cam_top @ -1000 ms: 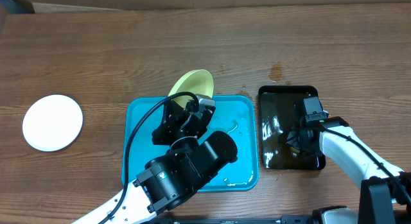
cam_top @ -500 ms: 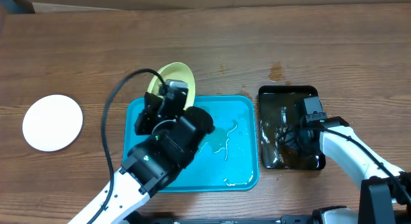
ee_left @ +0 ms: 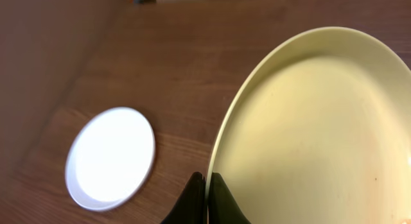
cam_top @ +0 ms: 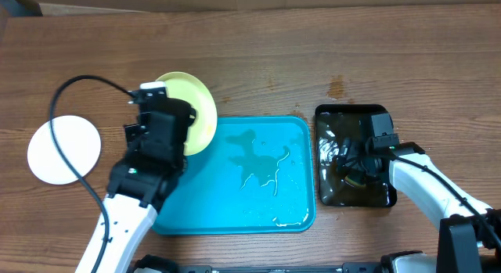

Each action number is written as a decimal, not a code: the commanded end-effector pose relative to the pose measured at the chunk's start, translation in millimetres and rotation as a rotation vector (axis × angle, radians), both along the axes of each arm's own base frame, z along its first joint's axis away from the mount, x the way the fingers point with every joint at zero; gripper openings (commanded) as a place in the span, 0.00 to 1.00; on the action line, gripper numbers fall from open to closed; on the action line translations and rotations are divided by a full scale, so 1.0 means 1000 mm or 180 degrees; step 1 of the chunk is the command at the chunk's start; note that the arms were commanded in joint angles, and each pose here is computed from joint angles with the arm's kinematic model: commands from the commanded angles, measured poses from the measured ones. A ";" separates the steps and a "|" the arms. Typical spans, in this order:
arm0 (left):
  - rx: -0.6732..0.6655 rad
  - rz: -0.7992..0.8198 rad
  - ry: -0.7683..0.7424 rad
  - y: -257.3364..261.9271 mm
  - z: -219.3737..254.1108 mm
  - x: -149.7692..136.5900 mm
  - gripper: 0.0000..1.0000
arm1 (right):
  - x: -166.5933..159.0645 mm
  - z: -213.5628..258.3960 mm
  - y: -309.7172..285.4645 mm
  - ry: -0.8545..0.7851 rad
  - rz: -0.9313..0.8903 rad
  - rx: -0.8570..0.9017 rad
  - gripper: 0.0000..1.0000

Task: Clean dirty plates on tray and stack at the side
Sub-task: 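Carry the yellow plate left and set it on the plate stack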

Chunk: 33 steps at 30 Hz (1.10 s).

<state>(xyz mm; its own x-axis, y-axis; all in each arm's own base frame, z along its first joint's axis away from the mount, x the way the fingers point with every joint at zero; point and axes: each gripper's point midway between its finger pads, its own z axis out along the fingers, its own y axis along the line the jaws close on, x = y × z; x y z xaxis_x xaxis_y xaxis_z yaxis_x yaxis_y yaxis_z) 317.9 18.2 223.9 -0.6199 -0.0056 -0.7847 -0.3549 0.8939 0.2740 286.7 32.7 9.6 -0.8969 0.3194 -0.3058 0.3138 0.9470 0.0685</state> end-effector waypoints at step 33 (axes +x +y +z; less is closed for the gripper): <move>-0.2264 0.2460 -0.0436 0.271 -0.120 -0.052 0.11 | 0.003 0.002 0.016 -0.0025 0.0064 0.0295 1.00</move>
<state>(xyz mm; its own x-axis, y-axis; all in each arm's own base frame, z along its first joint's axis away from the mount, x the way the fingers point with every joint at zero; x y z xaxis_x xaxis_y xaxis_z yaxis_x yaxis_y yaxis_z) 254.0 285.6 94.5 -0.1770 -0.8499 -0.4963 -0.9072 0.3364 -0.2525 287.5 47.4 10.0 -0.9035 0.3261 -0.2780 0.2953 0.9440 0.1475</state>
